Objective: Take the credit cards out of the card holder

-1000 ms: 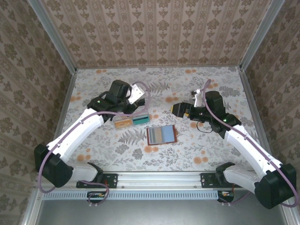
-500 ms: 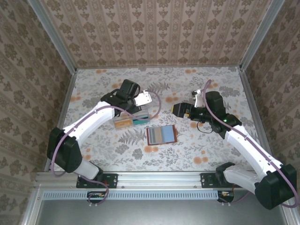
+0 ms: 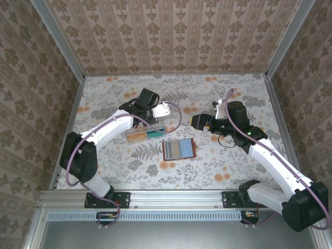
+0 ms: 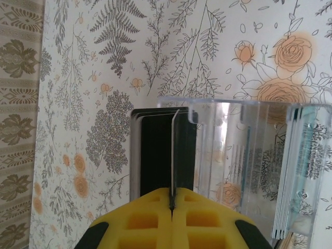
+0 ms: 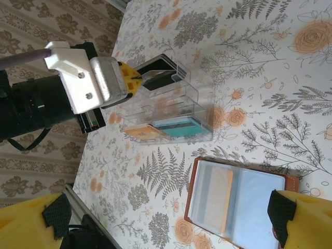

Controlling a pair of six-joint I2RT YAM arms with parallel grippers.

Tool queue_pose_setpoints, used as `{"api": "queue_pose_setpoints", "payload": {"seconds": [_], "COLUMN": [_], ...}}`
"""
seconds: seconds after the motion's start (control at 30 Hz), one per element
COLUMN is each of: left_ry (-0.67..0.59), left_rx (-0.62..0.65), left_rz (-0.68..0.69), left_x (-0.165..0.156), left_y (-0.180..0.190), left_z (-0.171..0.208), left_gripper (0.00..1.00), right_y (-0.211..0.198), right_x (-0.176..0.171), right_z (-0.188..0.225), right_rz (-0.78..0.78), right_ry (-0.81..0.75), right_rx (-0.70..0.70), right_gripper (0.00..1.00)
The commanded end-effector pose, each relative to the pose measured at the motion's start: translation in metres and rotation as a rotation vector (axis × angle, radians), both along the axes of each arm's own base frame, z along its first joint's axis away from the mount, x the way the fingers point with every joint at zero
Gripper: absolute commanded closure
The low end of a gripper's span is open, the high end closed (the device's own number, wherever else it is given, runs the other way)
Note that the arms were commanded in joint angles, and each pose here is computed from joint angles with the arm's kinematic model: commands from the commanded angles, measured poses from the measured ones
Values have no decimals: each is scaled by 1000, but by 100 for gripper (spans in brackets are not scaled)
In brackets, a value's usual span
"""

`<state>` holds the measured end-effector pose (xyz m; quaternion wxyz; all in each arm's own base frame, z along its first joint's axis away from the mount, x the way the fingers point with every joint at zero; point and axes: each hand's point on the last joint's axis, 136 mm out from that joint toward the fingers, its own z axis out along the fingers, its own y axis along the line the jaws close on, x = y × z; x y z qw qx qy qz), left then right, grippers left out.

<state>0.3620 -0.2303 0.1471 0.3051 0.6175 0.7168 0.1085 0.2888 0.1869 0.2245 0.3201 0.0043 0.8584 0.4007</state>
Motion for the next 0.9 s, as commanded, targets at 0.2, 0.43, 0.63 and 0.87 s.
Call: {"api": "queue_pose_setpoints", "payload": {"seconds": [0.2, 0.43, 0.63, 0.87], "left_ry": [-31, -44, -74, -75], "left_rx": [43, 51, 64, 71], "left_rz": [8, 27, 54, 75], "left_x": [13, 17, 24, 30], "left_y": [8, 10, 13, 17], "left_z": [-3, -5, -3, -7], "left_gripper": [96, 79, 77, 73], "right_y": [-3, -1, 0, 1], "right_x": [0, 1, 2, 3], "right_z": [-7, -8, -10, -10], "right_rz": [-3, 3, 7, 10], "right_ry": [13, 18, 23, 23], "right_rx": [-17, -10, -7, -6], "right_gripper": [0, 0, 0, 0]}}
